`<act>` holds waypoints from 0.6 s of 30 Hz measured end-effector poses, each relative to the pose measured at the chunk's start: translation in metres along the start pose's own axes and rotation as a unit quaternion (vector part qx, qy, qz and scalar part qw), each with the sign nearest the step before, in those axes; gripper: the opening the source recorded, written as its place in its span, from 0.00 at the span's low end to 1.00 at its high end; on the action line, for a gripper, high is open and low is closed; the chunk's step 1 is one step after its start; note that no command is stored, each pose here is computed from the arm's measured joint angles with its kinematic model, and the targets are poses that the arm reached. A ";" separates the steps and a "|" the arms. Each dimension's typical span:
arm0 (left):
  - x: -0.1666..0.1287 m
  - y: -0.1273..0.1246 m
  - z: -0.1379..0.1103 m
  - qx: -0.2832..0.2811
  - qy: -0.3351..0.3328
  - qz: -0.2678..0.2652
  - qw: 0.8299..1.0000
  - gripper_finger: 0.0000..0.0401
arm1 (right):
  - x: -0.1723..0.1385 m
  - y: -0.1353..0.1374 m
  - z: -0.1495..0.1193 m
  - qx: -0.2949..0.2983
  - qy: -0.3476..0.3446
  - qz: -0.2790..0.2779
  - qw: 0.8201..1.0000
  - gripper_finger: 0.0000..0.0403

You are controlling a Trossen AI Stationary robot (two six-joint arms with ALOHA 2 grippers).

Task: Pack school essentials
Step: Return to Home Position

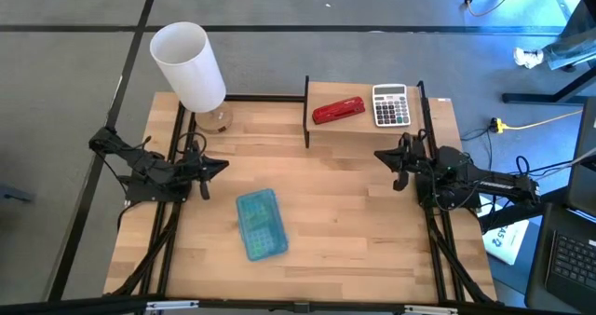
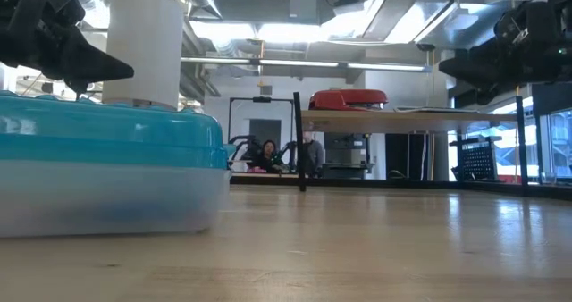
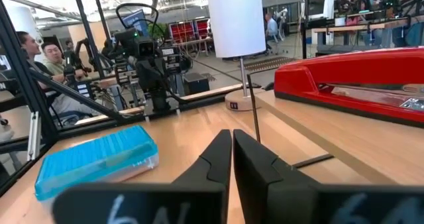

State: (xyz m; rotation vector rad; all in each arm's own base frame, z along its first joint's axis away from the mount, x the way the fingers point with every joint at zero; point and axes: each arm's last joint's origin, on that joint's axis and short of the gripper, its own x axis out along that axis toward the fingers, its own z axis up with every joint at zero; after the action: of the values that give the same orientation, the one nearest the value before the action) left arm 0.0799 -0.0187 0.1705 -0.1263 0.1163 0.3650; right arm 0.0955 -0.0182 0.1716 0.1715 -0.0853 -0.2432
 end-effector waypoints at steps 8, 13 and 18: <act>0.000 0.000 0.000 0.000 0.000 0.000 1.000 0.03 | 0.000 0.000 0.000 0.000 0.000 0.000 1.000 0.05; 0.000 0.000 0.000 0.000 0.000 0.000 1.000 0.01 | 0.000 0.000 0.000 0.000 0.000 0.000 1.000 0.05; 0.000 0.000 0.000 0.000 0.000 0.000 1.000 0.00 | 0.000 0.000 0.000 0.000 0.000 0.000 1.000 0.05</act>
State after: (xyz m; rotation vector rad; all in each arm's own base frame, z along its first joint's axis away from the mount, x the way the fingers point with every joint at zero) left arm 0.0799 -0.0187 0.1704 -0.1258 0.1168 0.3651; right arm 0.0955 -0.0182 0.1716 0.1715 -0.0855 -0.2432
